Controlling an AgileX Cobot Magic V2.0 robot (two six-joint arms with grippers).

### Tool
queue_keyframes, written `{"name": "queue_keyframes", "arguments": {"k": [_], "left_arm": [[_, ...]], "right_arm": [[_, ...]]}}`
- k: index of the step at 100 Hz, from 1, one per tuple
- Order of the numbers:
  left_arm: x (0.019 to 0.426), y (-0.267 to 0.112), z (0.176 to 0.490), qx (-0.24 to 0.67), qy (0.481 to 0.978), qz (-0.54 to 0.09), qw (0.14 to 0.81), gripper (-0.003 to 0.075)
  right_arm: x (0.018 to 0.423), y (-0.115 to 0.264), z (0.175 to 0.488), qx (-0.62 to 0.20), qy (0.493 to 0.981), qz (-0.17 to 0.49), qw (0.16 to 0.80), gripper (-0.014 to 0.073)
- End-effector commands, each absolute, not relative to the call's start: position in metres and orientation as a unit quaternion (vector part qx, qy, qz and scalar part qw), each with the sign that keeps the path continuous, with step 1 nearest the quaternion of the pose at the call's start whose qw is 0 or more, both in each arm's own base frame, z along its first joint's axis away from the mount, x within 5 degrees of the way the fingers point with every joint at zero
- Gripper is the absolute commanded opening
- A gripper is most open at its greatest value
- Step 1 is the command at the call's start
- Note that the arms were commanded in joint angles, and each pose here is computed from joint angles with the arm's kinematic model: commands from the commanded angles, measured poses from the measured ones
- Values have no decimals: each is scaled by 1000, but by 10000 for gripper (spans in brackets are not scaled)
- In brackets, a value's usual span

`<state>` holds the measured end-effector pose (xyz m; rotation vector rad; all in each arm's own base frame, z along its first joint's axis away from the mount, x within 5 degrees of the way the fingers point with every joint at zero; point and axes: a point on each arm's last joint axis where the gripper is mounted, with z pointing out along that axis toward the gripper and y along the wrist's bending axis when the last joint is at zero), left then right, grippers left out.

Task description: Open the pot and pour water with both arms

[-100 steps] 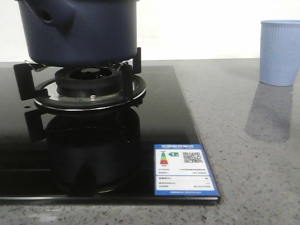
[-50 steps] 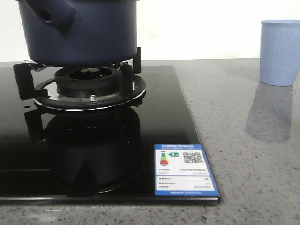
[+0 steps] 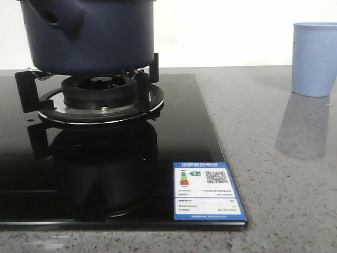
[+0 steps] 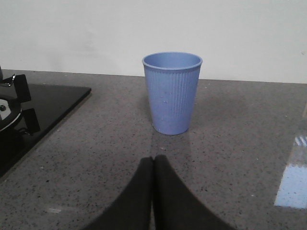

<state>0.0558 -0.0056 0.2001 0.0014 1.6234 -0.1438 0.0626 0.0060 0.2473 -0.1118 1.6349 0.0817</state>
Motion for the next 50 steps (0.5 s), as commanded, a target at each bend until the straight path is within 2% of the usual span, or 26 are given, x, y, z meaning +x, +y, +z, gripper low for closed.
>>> {"name": "queue_keyframes", "arguments": {"k": [1, 16, 22, 36, 50], "left_arm": [[55, -5, 198, -6, 700, -68, 711, -19], [55, -5, 198, -6, 700, -68, 711, -19], [55, -5, 198, -6, 700, -68, 711, -19], [55, -5, 198, -6, 700, -68, 711, -19], [55, -5, 198, -6, 700, -68, 711, -19]], "right_arm": [[62, 8, 262, -65, 697, 31, 713, -56], [65, 11, 253, -81, 674, 41, 733, -56], [66, 11, 243, -63, 673, 58, 735, -56], [67, 8, 228, -55, 647, 38, 760, -56], [64, 3, 215, -27, 651, 16, 759, -56]]}}
